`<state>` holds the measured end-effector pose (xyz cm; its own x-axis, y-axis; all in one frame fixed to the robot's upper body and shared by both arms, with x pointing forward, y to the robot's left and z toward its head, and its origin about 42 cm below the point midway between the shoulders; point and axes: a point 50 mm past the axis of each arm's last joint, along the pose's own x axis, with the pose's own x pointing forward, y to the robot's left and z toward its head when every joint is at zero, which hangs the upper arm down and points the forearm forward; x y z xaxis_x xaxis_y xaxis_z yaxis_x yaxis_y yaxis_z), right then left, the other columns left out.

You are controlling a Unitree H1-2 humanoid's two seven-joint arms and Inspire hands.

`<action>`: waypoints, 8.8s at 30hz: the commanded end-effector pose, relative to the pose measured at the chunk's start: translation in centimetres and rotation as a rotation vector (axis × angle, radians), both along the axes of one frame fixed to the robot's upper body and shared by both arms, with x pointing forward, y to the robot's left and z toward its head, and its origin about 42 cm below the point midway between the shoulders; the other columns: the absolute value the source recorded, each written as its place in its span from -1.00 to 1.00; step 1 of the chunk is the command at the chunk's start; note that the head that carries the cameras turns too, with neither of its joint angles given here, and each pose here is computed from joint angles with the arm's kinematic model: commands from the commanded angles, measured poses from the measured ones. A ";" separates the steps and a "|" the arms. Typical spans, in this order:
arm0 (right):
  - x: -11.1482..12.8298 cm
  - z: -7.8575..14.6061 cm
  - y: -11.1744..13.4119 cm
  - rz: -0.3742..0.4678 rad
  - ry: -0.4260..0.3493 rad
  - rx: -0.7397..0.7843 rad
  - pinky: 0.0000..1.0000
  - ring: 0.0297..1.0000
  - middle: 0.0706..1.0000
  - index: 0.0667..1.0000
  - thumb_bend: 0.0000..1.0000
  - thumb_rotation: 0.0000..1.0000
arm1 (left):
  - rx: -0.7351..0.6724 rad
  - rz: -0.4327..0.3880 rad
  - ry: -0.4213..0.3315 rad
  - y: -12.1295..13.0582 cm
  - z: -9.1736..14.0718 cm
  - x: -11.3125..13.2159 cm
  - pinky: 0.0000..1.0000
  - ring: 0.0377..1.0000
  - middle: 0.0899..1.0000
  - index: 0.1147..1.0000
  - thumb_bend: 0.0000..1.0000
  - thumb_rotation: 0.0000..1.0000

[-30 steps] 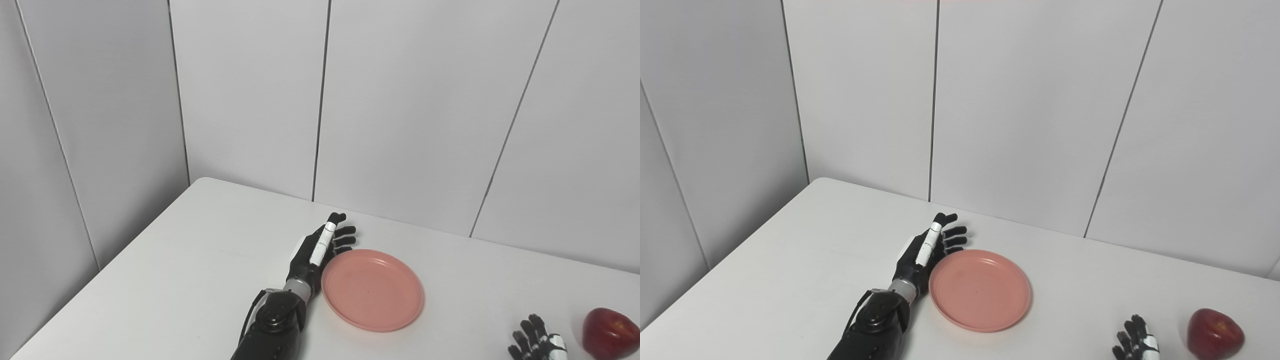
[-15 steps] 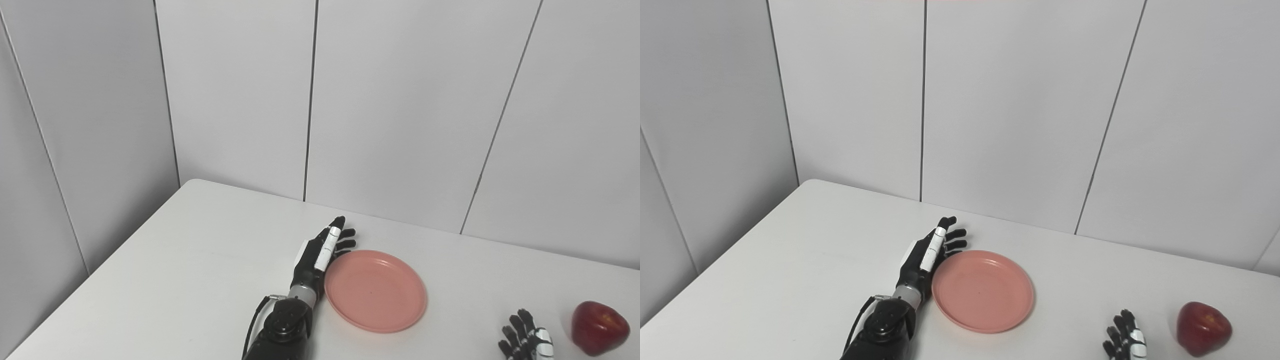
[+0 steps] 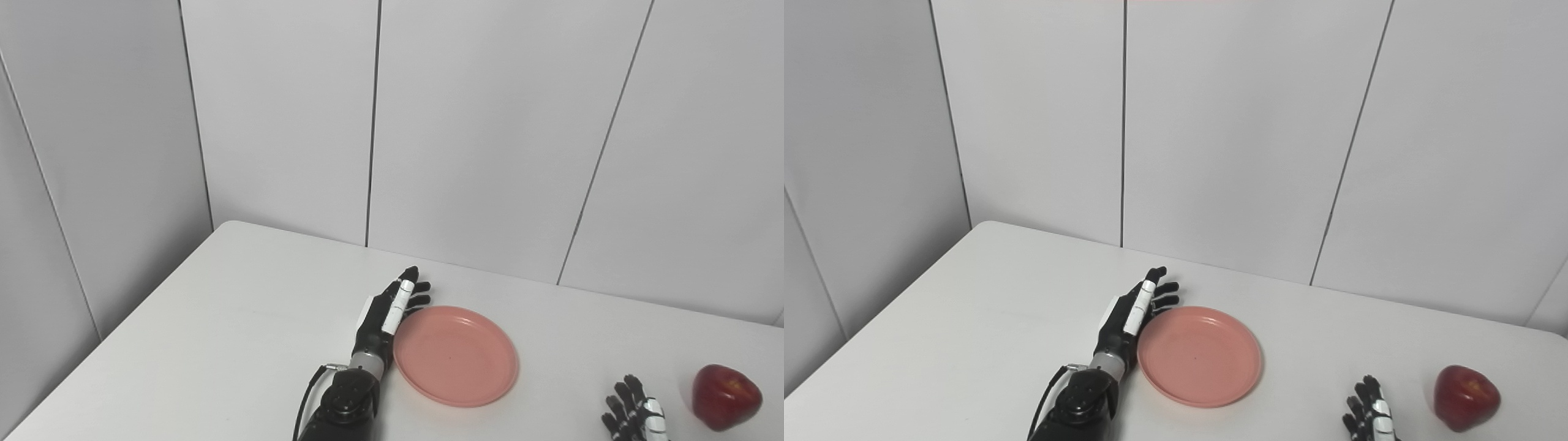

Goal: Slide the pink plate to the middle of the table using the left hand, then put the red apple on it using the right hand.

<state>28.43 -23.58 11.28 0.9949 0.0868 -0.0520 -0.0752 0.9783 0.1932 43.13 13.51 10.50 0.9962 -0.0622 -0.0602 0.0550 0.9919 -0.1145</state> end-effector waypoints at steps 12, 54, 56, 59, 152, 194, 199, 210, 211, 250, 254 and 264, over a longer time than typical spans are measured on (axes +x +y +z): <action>-0.5 -1.1 1.4 0.031 0.074 0.025 1.00 1.00 1.00 0.98 0.58 0.89 | -0.022 -0.028 0.056 -1.7 -0.6 -0.6 0.56 0.57 0.59 0.69 0.56 0.77; 0.1 0.6 7.0 0.020 0.063 0.008 0.95 0.94 0.99 0.91 0.67 0.82 | 0.020 -0.061 0.037 0.8 1.5 -0.7 0.53 0.56 0.59 0.70 0.51 0.84; 0.2 0.6 7.3 0.024 0.062 0.012 0.96 0.95 1.00 0.92 0.67 0.81 | 0.026 -0.057 0.042 1.2 1.3 -0.7 0.52 0.56 0.59 0.71 0.52 0.85; 0.4 0.8 7.7 0.034 0.057 0.012 0.98 0.96 1.00 0.92 0.68 0.81 | 0.019 -0.048 0.051 1.6 1.3 -0.6 0.52 0.56 0.59 0.71 0.55 0.83; 3.5 2.8 8.6 -0.318 -0.163 0.020 0.84 0.84 0.86 0.90 0.48 0.66 | -0.086 -0.043 0.100 6.5 0.9 1.1 0.77 0.67 0.60 0.75 0.65 0.75; 8.9 11.9 -0.4 -0.405 -0.500 -0.406 0.43 0.44 0.40 0.34 0.78 0.75 | -0.069 -0.060 0.088 6.1 0.1 1.4 0.76 0.66 0.64 0.80 0.61 0.73; 9.3 13.1 -1.1 -0.428 -0.541 -0.508 0.39 0.45 0.41 0.35 0.82 0.77 | -0.065 -0.061 0.090 6.1 0.0 1.6 0.77 0.66 0.62 0.80 0.60 0.73; 10.2 14.4 -3.2 -0.464 -0.543 -0.821 0.45 0.52 0.49 0.42 0.83 0.76 | -0.071 -0.066 0.094 6.1 -0.3 1.6 0.74 0.65 0.61 0.80 0.63 0.73; 10.2 14.4 -3.4 -0.465 -0.543 -0.842 0.44 0.52 0.49 0.42 0.83 0.75 | -0.071 -0.066 0.093 6.0 -0.3 1.5 0.74 0.64 0.61 0.79 0.64 0.72; 11.0 14.2 -12.1 -0.533 -0.473 -1.467 0.74 0.57 0.50 0.44 0.81 0.72 | -0.073 -0.089 0.100 6.0 -0.4 1.5 0.79 0.66 0.63 0.85 0.58 0.74; 11.0 13.9 -12.4 -0.521 -0.450 -1.478 0.81 0.57 0.48 0.45 0.79 0.73 | -0.072 -0.089 0.096 6.0 -0.3 1.5 0.77 0.64 0.61 0.83 0.58 0.73; 11.5 12.3 -13.2 -0.497 -0.383 -1.513 0.81 0.58 0.52 0.45 0.77 0.71 | -0.064 -0.100 0.090 5.9 -0.1 1.4 0.80 0.66 0.64 0.85 0.55 0.77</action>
